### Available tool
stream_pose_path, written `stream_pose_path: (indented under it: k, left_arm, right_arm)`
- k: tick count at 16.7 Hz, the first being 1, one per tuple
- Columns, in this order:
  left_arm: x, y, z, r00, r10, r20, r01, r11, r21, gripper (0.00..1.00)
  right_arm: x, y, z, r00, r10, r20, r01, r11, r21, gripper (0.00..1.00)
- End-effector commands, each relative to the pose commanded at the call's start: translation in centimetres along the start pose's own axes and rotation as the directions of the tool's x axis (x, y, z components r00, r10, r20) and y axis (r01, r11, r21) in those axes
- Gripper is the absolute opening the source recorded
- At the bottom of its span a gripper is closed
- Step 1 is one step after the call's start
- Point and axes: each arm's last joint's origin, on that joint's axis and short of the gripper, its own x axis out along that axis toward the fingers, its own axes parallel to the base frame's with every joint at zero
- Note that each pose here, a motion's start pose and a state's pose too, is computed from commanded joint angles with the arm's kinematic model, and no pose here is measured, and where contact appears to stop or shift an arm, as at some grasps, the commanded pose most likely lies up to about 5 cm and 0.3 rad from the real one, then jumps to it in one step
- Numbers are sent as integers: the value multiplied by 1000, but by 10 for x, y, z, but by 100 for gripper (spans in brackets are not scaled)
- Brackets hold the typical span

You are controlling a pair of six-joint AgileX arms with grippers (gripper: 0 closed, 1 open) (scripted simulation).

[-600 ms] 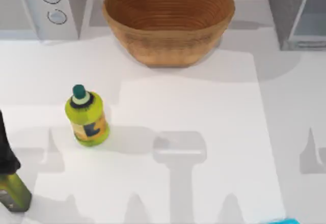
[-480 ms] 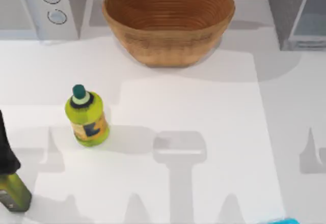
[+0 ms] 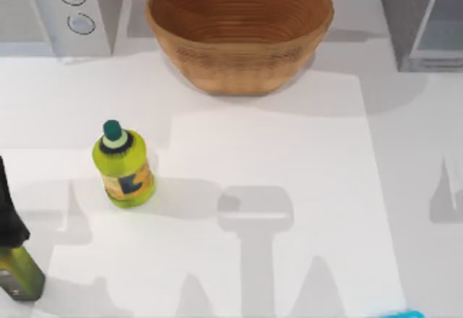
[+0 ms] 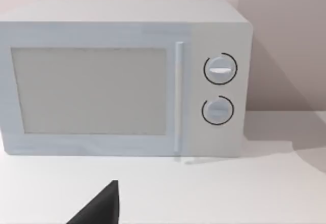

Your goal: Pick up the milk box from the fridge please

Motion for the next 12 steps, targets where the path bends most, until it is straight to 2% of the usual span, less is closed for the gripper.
stream_pose_path:
  k: [4, 12]
  left_arm:
    - [0, 0, 0, 1000, 0, 0, 0, 1000, 0, 100]
    - [0, 0, 0, 1000, 0, 0, 0, 1000, 0, 100]
  right_arm:
    - [29, -18, -5, 1000, -3, -25, 3, 1000, 0, 100]
    - [67, -64, -50, 997, 4, -72, -2, 1000, 25, 100]
